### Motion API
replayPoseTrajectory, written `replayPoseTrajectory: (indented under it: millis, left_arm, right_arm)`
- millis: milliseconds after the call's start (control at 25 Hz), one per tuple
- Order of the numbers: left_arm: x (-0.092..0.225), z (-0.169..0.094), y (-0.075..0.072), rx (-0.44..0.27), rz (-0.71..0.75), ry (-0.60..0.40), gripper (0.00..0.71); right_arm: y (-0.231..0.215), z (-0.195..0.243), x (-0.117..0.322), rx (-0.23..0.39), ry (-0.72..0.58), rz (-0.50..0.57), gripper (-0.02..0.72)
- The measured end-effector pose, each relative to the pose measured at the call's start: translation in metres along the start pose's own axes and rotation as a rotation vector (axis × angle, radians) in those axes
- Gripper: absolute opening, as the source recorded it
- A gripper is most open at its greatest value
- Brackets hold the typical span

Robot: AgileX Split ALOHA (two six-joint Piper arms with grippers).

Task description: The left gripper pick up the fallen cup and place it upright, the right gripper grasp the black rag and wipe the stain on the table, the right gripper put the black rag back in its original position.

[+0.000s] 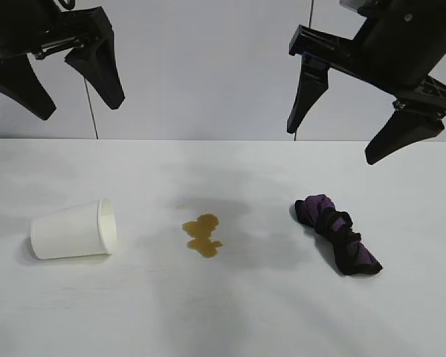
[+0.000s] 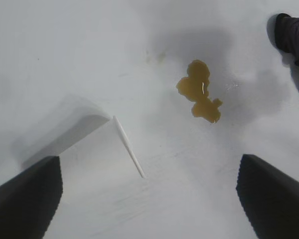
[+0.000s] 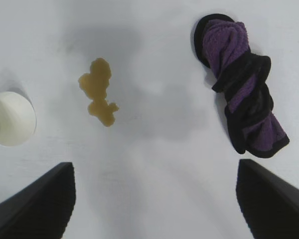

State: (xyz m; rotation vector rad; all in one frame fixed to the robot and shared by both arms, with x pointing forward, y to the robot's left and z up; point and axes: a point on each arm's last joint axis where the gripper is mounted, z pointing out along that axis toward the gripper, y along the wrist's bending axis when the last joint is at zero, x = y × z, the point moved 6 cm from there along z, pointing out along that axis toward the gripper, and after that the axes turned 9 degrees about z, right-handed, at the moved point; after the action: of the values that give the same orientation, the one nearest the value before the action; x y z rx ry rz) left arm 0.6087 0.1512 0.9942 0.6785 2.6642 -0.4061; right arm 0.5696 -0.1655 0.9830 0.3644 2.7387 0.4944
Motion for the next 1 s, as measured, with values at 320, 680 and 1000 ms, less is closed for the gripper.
replayPoseTrajectory:
  millis: [320, 680, 1000]
  left_arm:
    - [0.000, 0.000, 0.000, 0.000, 0.000, 0.000, 0.685]
    - [-0.007, 0.000, 0.003, -0.018, 0.000, -0.048, 0.685]
    - [-0.001, 0.000, 0.013, -0.088, 0.302, 0.007, 0.685]
  right_arm:
    - [0.000, 0.000, 0.000, 0.001, 0.002, 0.000, 0.608]
    - [-0.001, 0.000, 0.001, 0.003, 0.007, -0.018, 0.608]
    - [0.000, 0.000, 0.001, 0.003, 0.006, -0.045, 0.608]
